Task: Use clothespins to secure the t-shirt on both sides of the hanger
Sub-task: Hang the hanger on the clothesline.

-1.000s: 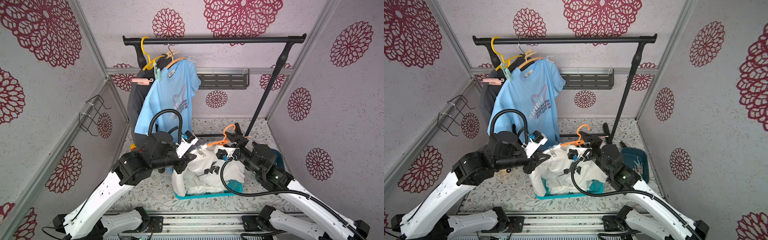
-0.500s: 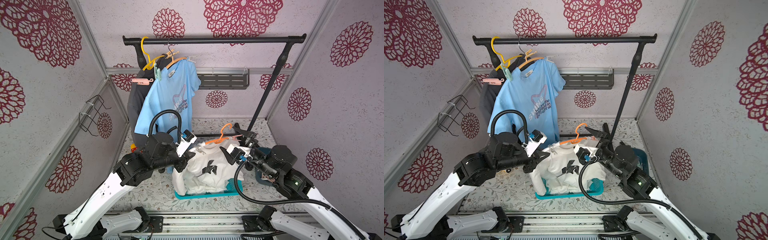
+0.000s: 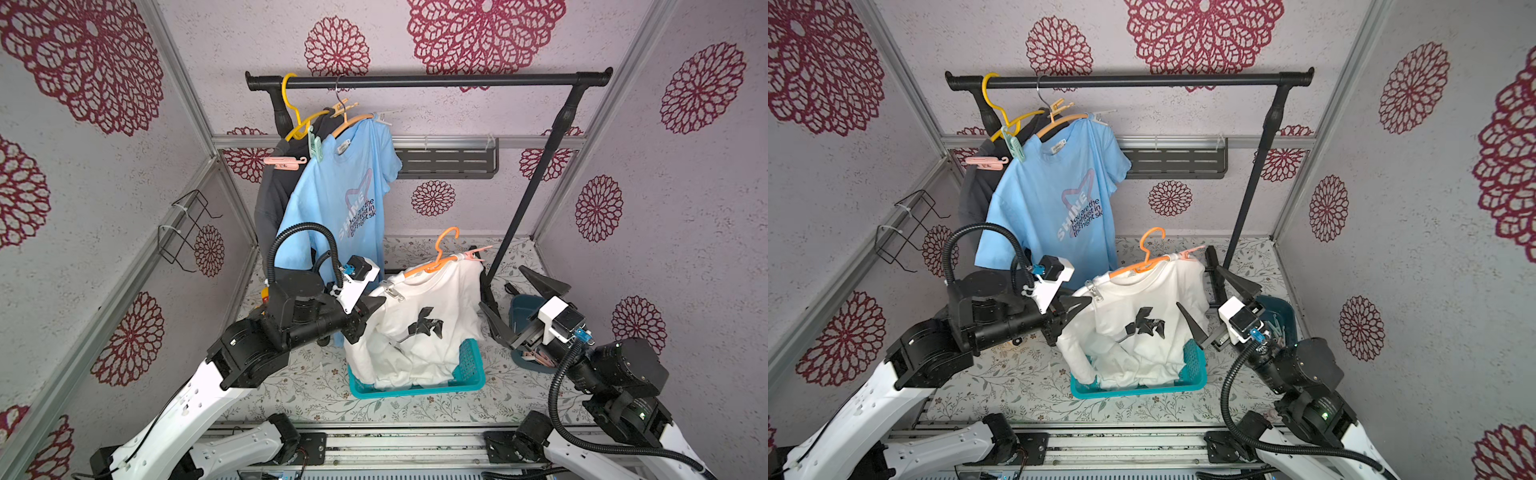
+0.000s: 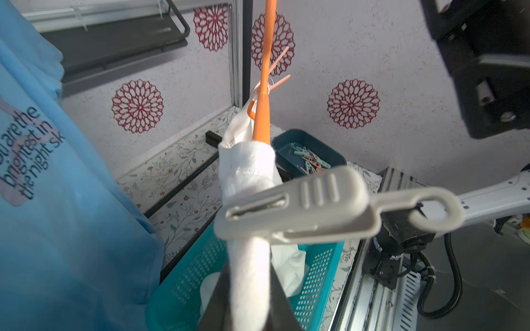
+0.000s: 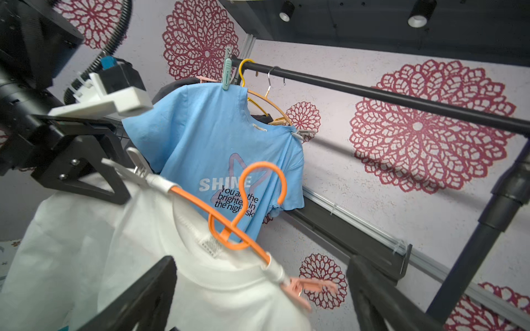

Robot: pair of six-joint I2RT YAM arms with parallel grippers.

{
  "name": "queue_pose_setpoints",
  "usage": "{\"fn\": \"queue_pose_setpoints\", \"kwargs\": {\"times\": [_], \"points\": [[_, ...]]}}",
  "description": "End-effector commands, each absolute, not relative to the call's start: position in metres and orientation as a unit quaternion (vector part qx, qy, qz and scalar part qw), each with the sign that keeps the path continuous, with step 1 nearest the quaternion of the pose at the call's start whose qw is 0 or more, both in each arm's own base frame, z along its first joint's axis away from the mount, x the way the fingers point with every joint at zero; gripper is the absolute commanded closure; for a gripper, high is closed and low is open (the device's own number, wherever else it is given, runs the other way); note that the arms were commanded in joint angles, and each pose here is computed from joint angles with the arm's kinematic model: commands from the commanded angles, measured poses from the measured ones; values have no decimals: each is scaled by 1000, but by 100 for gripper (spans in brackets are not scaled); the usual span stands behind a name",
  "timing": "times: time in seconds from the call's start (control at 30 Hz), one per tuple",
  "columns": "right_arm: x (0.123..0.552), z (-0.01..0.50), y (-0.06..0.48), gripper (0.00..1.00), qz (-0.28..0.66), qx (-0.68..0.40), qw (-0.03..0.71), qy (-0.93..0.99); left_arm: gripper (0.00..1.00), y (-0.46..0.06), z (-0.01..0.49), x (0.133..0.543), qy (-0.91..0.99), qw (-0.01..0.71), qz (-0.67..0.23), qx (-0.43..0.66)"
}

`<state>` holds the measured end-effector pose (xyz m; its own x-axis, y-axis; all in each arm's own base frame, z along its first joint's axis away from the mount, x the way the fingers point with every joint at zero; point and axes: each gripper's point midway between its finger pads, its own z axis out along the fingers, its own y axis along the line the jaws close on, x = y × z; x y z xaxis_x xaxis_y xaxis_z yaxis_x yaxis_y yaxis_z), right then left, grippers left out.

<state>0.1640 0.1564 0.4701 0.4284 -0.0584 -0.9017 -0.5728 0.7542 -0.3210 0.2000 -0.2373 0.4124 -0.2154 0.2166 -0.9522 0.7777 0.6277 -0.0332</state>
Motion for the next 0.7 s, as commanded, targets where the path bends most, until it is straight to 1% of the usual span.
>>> {"fn": "queue_pose_setpoints", "kwargs": {"times": [0.0, 0.17, 0.3, 0.4, 0.5, 0.67], "points": [[168, 465, 143, 5, 217, -230, 780, 540, 100, -227, 489, 192, 662, 614, -317, 291], [175, 424, 146, 4, 248, -205, 752, 575, 100, -213, 524, 180, 644, 633, -323, 283], [188, 393, 135, 3, 253, -138, 760, 582, 100, -206, 552, 175, 625, 654, -326, 276], [198, 365, 144, 1, 253, -139, 742, 606, 100, -203, 567, 173, 614, 664, -330, 271], [206, 338, 166, 1, 259, -173, 711, 630, 100, -203, 575, 176, 616, 664, -332, 263], [217, 314, 205, 1, 305, -202, 682, 633, 100, -205, 585, 182, 623, 662, -328, 255]]}}
